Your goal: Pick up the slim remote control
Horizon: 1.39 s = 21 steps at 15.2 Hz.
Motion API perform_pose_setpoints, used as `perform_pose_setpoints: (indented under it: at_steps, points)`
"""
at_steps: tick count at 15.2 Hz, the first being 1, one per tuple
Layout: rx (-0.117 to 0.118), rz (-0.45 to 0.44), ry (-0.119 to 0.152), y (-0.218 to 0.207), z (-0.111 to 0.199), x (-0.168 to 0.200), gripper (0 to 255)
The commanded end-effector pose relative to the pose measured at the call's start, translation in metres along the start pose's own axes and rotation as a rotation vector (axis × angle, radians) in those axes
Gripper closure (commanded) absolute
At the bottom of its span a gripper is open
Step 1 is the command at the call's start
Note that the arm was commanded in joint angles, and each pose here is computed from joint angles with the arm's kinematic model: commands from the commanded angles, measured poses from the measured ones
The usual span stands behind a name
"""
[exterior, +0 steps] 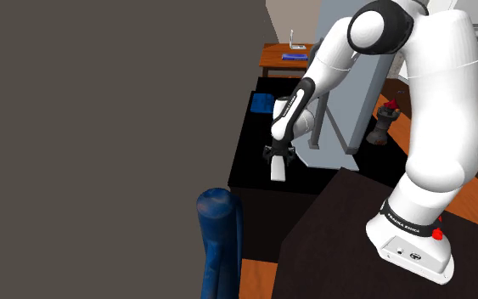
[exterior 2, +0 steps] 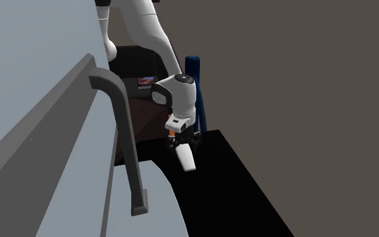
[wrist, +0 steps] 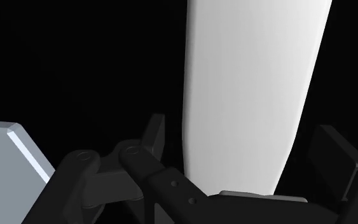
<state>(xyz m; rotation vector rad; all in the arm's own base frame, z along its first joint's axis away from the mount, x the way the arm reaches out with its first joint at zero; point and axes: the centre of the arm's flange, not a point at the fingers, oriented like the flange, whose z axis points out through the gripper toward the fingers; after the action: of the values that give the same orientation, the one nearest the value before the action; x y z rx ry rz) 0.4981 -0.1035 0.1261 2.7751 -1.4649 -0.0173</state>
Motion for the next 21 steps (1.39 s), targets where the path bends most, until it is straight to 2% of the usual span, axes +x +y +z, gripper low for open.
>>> perform_pose_setpoints:
  at_steps: [1, 10, 21]
  points:
    - [0.000, 0.000, 0.000, 0.000, 0.002, 0.000, 255]
    - [0.000, 0.000, 0.000, 0.000, 0.001, -0.001, 255]
    - [0.000, 0.000, 0.000, 0.001, -0.057, -0.001, 255]
